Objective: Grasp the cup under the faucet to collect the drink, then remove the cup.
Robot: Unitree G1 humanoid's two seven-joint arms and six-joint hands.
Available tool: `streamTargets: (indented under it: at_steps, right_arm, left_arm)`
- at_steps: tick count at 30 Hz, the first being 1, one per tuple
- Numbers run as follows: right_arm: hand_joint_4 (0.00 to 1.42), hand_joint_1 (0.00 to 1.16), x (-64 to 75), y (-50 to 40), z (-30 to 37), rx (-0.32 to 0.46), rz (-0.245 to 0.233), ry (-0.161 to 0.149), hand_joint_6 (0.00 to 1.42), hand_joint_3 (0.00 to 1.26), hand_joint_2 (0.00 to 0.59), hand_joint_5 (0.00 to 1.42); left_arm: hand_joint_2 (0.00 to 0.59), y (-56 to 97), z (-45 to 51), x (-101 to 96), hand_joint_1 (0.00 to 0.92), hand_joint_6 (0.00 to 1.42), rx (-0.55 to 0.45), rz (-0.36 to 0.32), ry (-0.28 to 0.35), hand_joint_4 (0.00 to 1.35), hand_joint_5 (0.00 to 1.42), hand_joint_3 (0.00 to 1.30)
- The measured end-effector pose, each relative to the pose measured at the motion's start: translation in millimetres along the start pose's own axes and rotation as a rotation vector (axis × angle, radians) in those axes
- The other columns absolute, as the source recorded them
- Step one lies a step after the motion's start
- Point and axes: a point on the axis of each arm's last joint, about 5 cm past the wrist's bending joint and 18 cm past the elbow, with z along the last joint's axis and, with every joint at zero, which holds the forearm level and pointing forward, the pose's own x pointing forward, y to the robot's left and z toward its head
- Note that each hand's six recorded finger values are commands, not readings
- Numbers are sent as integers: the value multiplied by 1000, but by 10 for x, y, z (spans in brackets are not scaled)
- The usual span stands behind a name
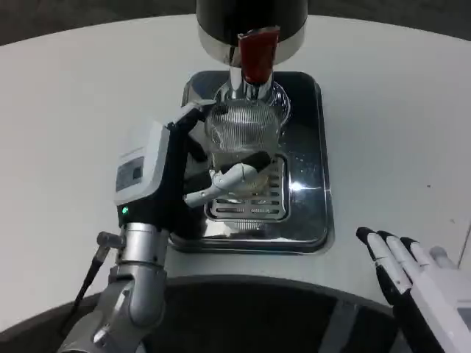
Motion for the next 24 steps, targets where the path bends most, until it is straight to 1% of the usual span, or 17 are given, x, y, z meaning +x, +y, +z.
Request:
streamTargets:
  at_steps: [6, 12, 16, 22, 24]
  right_arm:
    - [0, 766, 5, 0, 5, 1, -2, -4, 0, 0, 312, 0]
    - [0, 767, 5, 2, 7, 3, -2, -6, 0, 0, 311, 0]
    - [0, 767, 7, 3, 7, 3, -2, -6, 0, 0, 311, 0]
    - [0, 767, 7, 6, 8, 4, -1, -7, 0, 0, 311, 0]
    - [0, 767, 5, 9, 9, 5, -3, -7, 0, 0, 311, 0]
  left_arm:
    - [0, 19, -14, -6, 144, 1168, -7, -15, -9, 381, 715, 419]
    - [0, 47, -53, -46, 134, 1168, -5, -16, -10, 402, 715, 457]
    - [0, 83, -66, -35, 130, 1168, 0, -4, -14, 407, 715, 463]
    - [0, 106, -49, -57, 124, 1168, -23, 19, -24, 410, 715, 465]
    - [0, 141, -46, -79, 121, 1168, -42, 44, -23, 412, 715, 466]
